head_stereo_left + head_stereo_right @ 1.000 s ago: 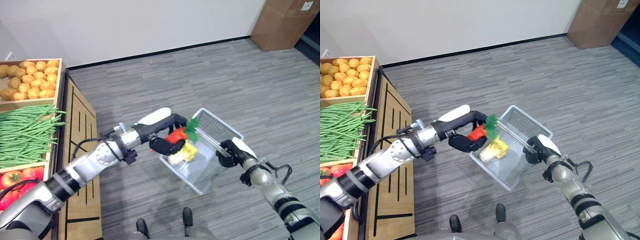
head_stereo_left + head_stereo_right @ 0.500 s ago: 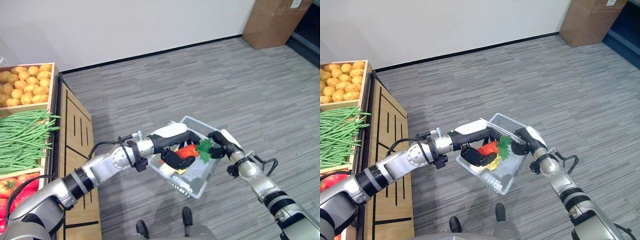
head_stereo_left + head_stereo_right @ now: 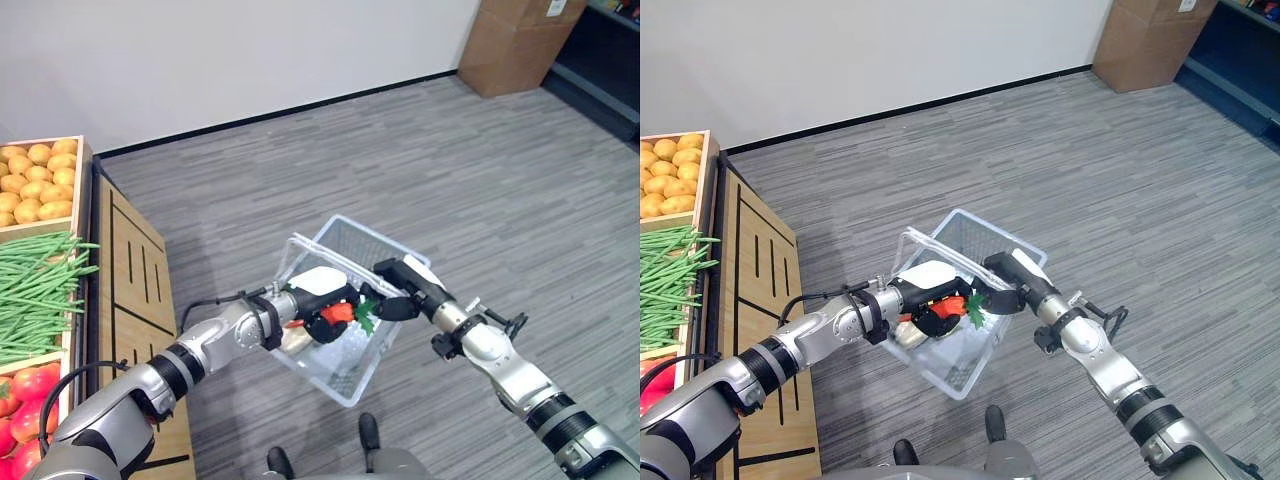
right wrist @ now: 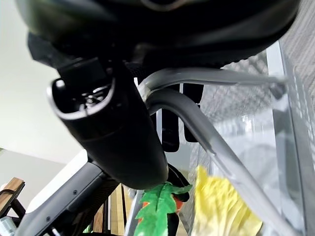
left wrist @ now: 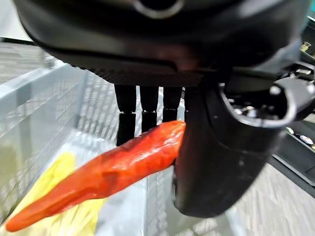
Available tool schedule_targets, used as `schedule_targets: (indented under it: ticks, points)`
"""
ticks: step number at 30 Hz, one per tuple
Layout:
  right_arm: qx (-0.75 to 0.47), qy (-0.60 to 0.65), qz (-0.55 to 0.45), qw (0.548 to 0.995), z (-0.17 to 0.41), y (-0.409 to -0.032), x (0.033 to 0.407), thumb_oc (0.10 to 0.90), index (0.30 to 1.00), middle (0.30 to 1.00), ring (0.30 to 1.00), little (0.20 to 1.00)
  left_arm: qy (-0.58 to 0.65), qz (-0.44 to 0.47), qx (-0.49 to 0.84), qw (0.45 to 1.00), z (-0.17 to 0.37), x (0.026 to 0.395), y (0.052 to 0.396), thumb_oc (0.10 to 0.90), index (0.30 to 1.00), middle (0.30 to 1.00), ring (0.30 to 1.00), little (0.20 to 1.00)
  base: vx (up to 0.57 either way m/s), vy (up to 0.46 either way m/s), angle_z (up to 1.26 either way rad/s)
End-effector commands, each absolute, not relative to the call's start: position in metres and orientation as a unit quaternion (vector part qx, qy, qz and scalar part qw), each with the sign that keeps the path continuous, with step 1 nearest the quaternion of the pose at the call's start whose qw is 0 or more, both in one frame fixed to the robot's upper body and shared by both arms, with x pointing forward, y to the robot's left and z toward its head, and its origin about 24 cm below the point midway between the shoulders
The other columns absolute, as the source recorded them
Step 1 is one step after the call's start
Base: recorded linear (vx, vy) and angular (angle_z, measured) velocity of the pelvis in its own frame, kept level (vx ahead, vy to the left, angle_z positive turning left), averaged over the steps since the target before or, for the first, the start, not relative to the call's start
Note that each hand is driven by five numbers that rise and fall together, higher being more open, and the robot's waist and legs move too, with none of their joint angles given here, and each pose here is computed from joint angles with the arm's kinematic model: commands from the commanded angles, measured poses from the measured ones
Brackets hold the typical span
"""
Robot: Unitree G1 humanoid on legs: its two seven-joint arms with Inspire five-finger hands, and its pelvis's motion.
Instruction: Get the vegetables into the basket
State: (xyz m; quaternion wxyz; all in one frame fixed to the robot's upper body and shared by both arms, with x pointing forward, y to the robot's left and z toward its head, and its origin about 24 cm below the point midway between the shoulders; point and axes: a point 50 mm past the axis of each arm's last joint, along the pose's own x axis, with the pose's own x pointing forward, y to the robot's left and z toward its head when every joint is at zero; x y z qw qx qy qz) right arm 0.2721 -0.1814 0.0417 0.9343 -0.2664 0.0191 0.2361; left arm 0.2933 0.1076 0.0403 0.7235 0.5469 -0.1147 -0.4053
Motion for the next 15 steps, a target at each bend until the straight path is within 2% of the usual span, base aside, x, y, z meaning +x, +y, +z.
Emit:
schedule_targets:
  ticks: [1, 4, 5, 6, 7, 9, 15]
  points:
    - [-0.154, -0.194, 0.28, 0.927, 0.121, -0.14, 0.277, 0.4, 0.3, 0.3, 0.3, 0.3, -0.173, -0.336, 0.543, 0.75, 0.065, 0.316, 0.101, 0.4, 0.3, 0.3, 0.3, 0.3, -0.01, 0.002, -0.05]
    - [-0.136, -0.206, 0.297, 0.922, 0.126, -0.133, 0.271, 0.4, 0.3, 0.3, 0.3, 0.3, -0.159, -0.316, 0.554, 0.754, 0.058, 0.318, 0.108, 0.4, 0.3, 0.3, 0.3, 0.3, -0.01, -0.001, -0.04]
    - [-0.133, -0.213, 0.304, 0.919, 0.128, -0.131, 0.268, 0.4, 0.3, 0.3, 0.3, 0.3, -0.149, -0.306, 0.564, 0.752, 0.053, 0.319, 0.113, 0.449, 0.369, 0.369, 0.369, 0.369, -0.01, -0.006, -0.05]
    - [-0.131, -0.212, 0.306, 0.919, 0.128, -0.13, 0.267, 0.4, 0.3, 0.3, 0.3, 0.3, -0.138, -0.296, 0.577, 0.749, 0.048, 0.321, 0.117, 0.824, 0.893, 0.893, 0.893, 0.893, -0.01, -0.006, -0.05]
    - [-0.133, -0.212, 0.312, 0.917, 0.127, -0.128, 0.265, 0.4, 0.3, 0.3, 0.3, 0.3, -0.124, -0.292, 0.602, 0.733, 0.04, 0.322, 0.121, 0.9, 1.0, 1.0, 1.0, 1.0, -0.01, -0.004, -0.04]
    - [-0.134, -0.212, 0.313, 0.916, 0.127, -0.128, 0.264, 0.4, 0.3, 0.3, 0.3, 0.3, -0.122, -0.288, 0.612, 0.726, 0.038, 0.324, 0.122, 0.9, 1.0, 1.0, 1.0, 1.0, -0.01, -0.008, -0.04]
    - [-0.16, -0.197, 0.279, 0.926, 0.119, -0.138, 0.268, 0.4, 0.3, 0.3, 0.3, 0.3, -0.115, -0.271, 0.589, 0.752, 0.036, 0.32, 0.126, 0.9, 1.0, 1.0, 1.0, 1.0, 0.0, -0.003, -0.01]
